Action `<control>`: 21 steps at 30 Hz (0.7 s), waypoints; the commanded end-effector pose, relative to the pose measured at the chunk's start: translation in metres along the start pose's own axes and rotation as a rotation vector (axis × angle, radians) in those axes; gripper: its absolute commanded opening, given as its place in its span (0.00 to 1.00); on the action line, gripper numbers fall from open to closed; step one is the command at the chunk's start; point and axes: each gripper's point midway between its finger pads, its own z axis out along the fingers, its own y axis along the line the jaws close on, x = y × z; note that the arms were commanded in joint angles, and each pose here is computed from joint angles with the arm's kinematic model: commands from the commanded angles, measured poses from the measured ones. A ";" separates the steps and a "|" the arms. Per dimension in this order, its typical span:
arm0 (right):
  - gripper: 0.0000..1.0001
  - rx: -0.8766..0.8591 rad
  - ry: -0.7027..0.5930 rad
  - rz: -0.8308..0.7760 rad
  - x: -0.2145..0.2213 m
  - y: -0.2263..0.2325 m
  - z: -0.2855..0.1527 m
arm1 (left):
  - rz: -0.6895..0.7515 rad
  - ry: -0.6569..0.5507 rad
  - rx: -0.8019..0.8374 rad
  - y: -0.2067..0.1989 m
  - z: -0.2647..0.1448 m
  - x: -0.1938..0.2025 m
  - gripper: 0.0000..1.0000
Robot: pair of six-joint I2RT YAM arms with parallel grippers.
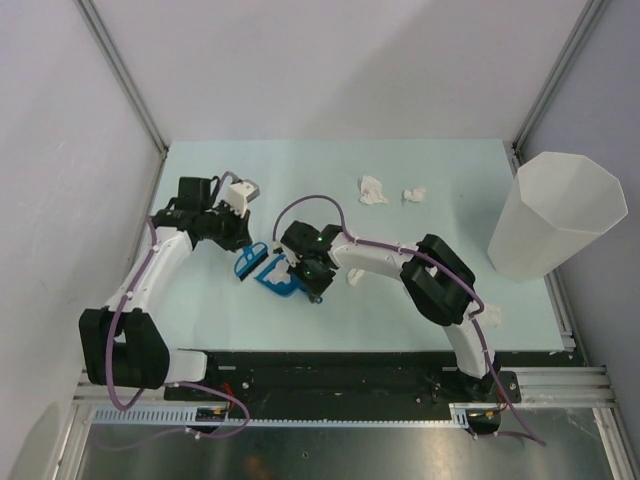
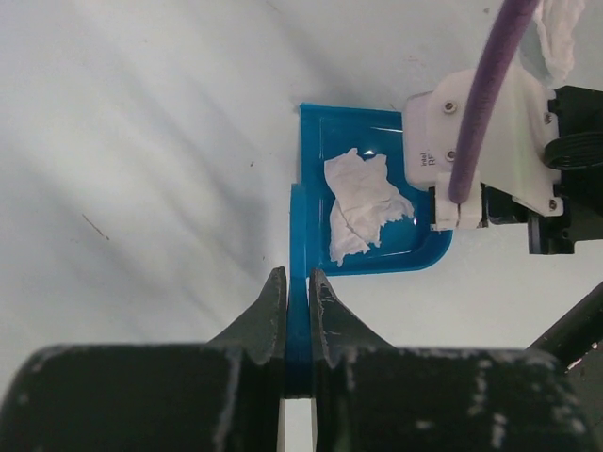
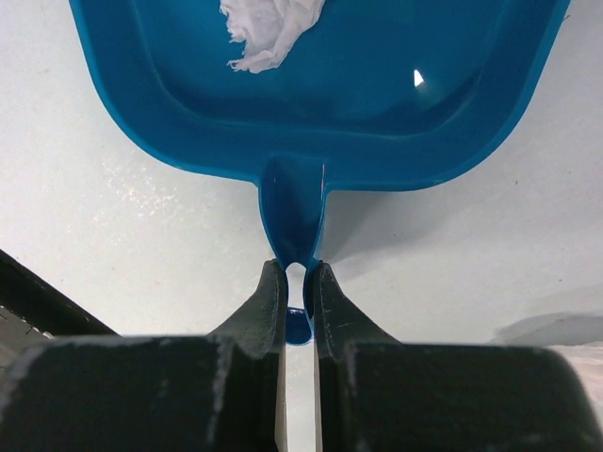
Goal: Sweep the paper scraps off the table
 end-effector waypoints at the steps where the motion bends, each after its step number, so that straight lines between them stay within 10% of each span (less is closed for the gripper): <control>1: 0.00 -0.012 -0.069 -0.021 -0.014 0.005 -0.024 | -0.020 -0.039 -0.059 0.013 -0.013 -0.017 0.00; 10: 0.00 0.043 -0.125 -0.004 -0.017 -0.011 -0.082 | -0.068 -0.091 -0.302 0.073 -0.061 -0.021 0.00; 21: 0.00 0.177 -0.178 0.142 -0.014 -0.080 -0.188 | -0.082 -0.061 -0.220 0.060 -0.040 0.004 0.00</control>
